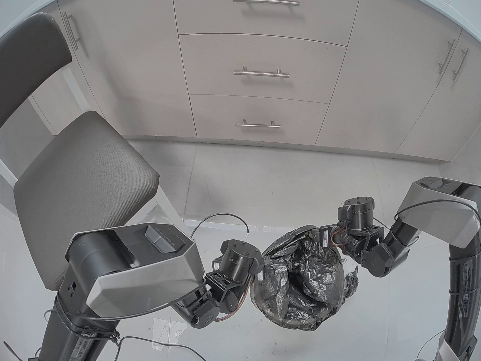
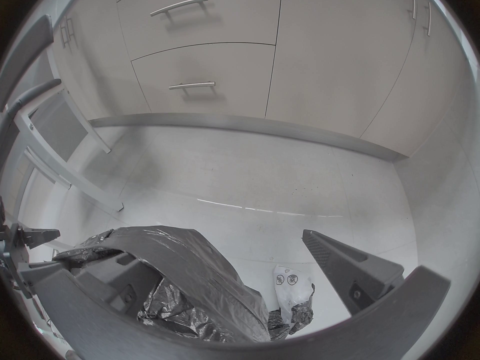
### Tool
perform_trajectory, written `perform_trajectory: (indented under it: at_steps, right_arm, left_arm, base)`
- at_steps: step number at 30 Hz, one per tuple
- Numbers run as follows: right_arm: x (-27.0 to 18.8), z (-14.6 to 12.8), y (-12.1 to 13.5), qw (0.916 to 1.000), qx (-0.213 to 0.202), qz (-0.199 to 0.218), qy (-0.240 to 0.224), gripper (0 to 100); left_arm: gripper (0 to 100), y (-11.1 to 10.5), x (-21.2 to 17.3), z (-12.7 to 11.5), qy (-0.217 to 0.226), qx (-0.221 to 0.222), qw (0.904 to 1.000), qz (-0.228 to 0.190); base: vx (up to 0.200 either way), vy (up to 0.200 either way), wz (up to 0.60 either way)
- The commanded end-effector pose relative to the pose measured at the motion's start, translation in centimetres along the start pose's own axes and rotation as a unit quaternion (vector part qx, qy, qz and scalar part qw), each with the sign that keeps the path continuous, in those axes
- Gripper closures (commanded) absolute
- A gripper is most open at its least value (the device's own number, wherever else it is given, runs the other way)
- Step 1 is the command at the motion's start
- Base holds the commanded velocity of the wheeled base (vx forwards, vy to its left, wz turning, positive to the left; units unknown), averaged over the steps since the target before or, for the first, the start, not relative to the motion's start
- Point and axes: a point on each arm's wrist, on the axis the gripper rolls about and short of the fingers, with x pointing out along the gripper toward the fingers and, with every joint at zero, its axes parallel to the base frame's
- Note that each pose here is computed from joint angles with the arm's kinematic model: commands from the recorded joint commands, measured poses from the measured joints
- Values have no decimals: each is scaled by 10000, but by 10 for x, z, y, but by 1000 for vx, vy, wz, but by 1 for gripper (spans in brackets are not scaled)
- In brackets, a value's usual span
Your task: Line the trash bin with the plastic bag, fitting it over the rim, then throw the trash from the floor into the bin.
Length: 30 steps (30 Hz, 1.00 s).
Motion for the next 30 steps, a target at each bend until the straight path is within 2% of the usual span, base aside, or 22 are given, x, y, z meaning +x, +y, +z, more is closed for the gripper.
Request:
perform_trajectory:
  at_steps: [1,7,30]
  right_arm:
    - [2,-1,1,10000,7,45,9,0]
    - [7,-9,2,9998,-14,177,109,0]
    - [39,-19,6,9999,-13,131,98,0]
  left_arm:
    - [0,2,3,-4,37,10,10000,31]
    - [0,7,8,-6,64,-4,9999,109]
    - [0,19,18,-10,110,-32,9996,266]
  base:
    - [0,0,0]
    - [0,0,0]
    - [0,0,0]
